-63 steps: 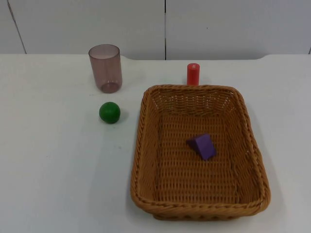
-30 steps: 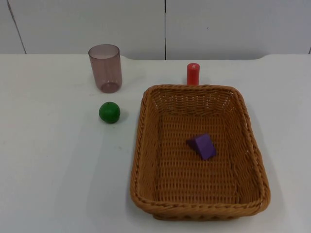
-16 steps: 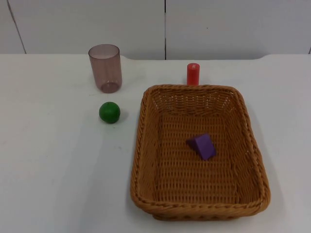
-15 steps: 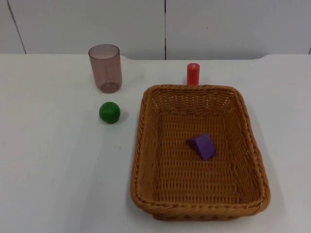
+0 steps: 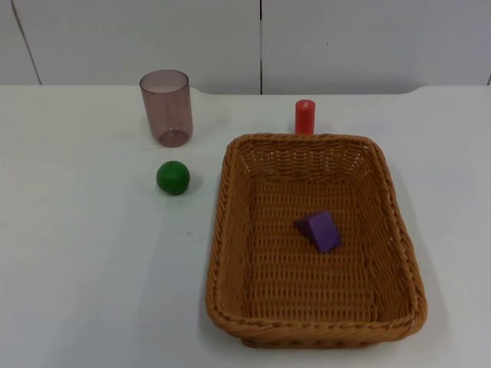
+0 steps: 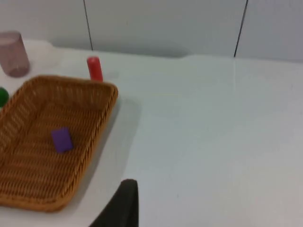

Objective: Pick up the basket with the left hand and place the triangular block into the basket with the right hand.

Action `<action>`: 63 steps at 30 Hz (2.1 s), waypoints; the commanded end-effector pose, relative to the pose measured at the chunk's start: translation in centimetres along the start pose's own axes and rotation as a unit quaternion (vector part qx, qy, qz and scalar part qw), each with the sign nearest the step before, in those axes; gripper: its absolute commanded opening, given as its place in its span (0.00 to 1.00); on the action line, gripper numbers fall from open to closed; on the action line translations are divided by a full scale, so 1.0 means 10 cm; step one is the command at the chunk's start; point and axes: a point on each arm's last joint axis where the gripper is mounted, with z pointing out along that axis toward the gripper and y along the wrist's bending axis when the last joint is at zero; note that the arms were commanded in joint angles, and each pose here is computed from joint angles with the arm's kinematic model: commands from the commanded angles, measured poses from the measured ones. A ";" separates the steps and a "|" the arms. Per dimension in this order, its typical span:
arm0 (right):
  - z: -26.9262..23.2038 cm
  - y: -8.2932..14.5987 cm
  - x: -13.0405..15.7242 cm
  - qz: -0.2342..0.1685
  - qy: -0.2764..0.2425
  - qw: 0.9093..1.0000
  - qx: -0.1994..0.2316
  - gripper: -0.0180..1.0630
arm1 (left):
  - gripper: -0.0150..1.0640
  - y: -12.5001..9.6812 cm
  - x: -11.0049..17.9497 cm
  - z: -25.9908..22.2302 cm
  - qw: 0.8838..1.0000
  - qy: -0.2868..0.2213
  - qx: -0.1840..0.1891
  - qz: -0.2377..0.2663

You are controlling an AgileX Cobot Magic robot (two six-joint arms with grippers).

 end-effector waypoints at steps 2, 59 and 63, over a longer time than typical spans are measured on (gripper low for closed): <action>0.08 0.00 0.08 0.004 0.019 1.000 0.002 0.99 | 0.99 -0.01 0.07 0.06 1.000 0.019 0.001 -0.004; 0.17 0.00 0.16 0.004 0.039 0.999 0.000 0.99 | 0.99 -0.01 0.07 0.07 1.000 0.019 0.001 -0.015; 0.17 0.00 0.16 0.004 0.039 0.999 0.000 0.99 | 0.99 -0.01 0.07 0.07 1.000 0.019 0.001 -0.015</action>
